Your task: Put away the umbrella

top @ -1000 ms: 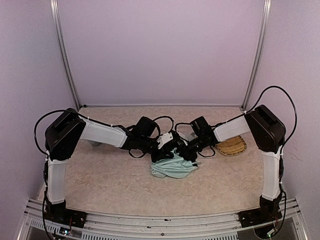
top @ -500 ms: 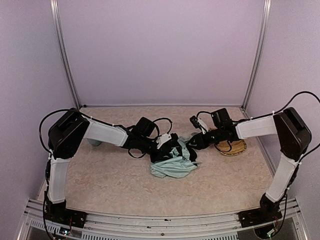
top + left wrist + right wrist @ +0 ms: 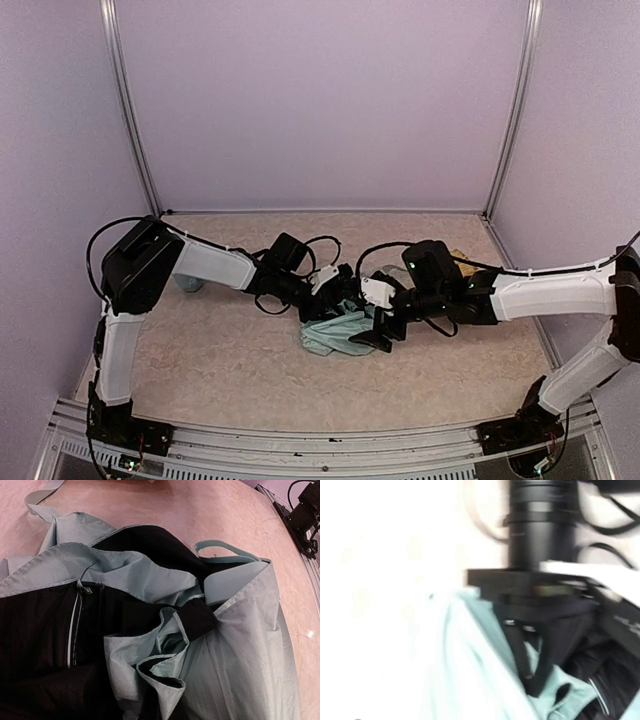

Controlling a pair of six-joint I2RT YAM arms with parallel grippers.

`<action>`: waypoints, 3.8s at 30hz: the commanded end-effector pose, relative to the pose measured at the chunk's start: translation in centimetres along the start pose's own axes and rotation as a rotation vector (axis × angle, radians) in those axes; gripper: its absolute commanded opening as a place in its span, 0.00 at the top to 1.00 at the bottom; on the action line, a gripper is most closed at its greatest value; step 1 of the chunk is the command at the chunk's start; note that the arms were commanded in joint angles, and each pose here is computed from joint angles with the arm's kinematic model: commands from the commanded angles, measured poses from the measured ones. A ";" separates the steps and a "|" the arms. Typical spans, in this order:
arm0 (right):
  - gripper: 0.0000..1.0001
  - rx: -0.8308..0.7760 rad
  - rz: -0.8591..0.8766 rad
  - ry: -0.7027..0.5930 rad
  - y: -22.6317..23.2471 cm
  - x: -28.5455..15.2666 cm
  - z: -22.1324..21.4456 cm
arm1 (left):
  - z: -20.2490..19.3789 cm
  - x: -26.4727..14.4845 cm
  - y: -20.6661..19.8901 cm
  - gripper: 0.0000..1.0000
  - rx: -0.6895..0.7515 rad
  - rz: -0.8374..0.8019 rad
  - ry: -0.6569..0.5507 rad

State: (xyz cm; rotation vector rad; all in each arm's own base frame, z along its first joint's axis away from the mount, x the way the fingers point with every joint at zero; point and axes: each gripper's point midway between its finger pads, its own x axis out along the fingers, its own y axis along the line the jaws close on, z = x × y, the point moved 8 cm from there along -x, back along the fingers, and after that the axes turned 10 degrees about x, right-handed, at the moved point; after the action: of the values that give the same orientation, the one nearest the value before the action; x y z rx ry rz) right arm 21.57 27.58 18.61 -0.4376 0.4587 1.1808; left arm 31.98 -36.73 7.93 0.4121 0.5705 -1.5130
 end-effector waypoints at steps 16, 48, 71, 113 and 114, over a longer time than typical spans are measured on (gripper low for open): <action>0.19 -0.345 -0.017 0.562 -0.8 10.7 -6.6 | -7.9 1.3 -0.5 1.00 -0.186 -0.082 0.260; 0.78 0.176 0.401 0.685 1.1 9.9 -8.3 | 1.7 -15.5 -2.9 0.35 0.110 0.319 -0.448; 0.77 0.537 0.761 0.659 0.2 10.7 -9.3 | 0.2 -6.1 -9.3 0.30 0.709 0.327 0.195; 0.22 0.460 0.240 0.094 -9.1 1.7 3.6 | -7.2 -0.6 -6.7 0.61 0.290 0.143 0.627; 0.22 0.481 0.199 0.088 -9.3 1.0 3.2 | -7.1 -0.5 -6.4 0.62 0.265 0.138 0.625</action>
State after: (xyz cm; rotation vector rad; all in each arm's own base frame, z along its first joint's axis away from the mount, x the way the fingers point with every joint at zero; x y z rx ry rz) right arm 31.04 28.98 17.50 -0.0911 1.0285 1.2618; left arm 25.72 -35.53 8.50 1.1308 0.4220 -1.3197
